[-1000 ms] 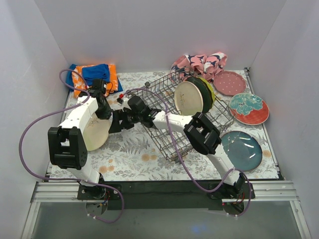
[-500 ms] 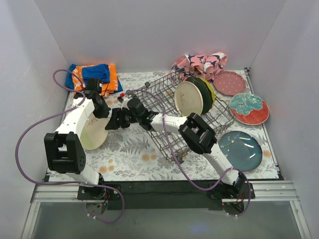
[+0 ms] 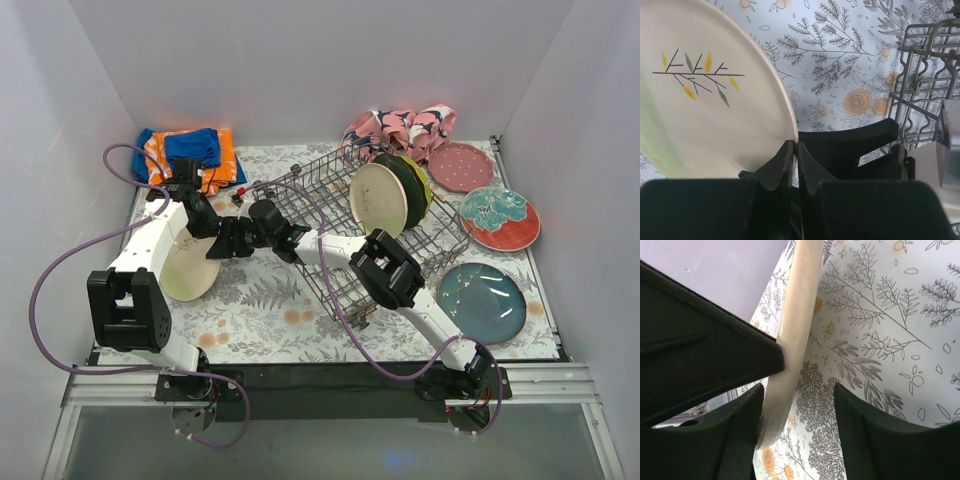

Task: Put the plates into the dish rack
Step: Pass the plate from the left arm to the right

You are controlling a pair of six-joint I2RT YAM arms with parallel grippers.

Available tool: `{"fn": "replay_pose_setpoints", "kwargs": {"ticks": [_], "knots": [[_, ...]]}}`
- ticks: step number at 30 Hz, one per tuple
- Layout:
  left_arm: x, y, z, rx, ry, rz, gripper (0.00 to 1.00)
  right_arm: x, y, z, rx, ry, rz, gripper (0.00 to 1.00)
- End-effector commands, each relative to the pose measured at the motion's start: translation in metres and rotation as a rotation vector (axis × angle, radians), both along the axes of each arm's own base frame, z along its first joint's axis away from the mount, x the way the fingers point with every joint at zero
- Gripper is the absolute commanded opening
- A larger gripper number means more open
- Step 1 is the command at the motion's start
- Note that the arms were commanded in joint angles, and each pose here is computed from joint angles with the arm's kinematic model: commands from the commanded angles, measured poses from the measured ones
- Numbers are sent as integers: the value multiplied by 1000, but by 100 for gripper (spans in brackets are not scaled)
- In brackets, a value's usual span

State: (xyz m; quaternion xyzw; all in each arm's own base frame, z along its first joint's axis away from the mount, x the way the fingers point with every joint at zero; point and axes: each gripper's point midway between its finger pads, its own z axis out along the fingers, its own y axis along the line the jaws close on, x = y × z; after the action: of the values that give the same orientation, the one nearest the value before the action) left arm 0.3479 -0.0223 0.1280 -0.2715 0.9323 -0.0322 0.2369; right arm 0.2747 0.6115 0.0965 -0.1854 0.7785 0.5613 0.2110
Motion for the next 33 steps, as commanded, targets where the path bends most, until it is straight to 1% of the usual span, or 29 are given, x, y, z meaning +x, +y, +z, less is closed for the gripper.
{"fn": "replay_pose_setpoints", "kwargs": {"ticks": [1,3,4,6,7,9,10,12,13,14,15,16,17,18,19,23,24,25,26,27,28,30,33], "knots": [[4,-8,29,-54,-108,7,0,7,14,28,86,-40,-18,56],[5,-9,31,-60,-117,11,0,7,14,30,95,-34,-16,51],[6,-9,34,-62,-125,13,0,7,15,31,99,-34,-13,45],[5,-8,36,-67,-131,18,0,5,15,34,114,-33,-4,38],[5,-8,39,-69,-141,22,0,4,16,36,120,-32,0,31],[4,-5,41,-65,-150,29,0,2,15,40,134,-30,14,25],[3,-3,46,-63,-167,38,0,1,15,41,141,-31,21,20],[2,1,51,-57,-181,52,1,-1,14,46,151,-33,31,15],[2,6,55,-50,-192,64,6,0,13,48,154,-34,31,11],[1,8,61,-44,-212,73,10,-2,13,53,162,-41,41,9],[1,10,67,-38,-228,78,16,-1,13,56,166,-44,43,7],[0,15,73,-22,-246,92,25,-2,13,63,175,-64,51,4],[-3,17,81,-15,-266,95,30,-4,13,66,180,-74,64,2],[-3,18,90,-6,-292,95,34,-4,13,71,187,-90,71,1],[-5,21,96,8,-309,102,42,-3,13,81,200,-114,79,1],[-12,28,136,40,-435,110,56,-12,10,111,241,-167,136,1],[-16,29,148,42,-476,111,58,-15,9,115,241,-168,147,1],[-19,30,158,50,-507,108,60,-16,7,130,257,-185,156,1],[-20,30,168,50,-544,105,64,-18,6,136,260,-197,171,1],[-22,30,177,51,-571,106,65,-20,5,140,253,-197,178,1],[-29,30,188,52,-610,103,66,-21,2,155,269,-216,183,1],[-33,29,202,49,-656,97,71,-25,0,164,260,-219,196,1],[-39,27,214,39,-686,87,72,-29,-7,185,269,-233,214,1]]}}
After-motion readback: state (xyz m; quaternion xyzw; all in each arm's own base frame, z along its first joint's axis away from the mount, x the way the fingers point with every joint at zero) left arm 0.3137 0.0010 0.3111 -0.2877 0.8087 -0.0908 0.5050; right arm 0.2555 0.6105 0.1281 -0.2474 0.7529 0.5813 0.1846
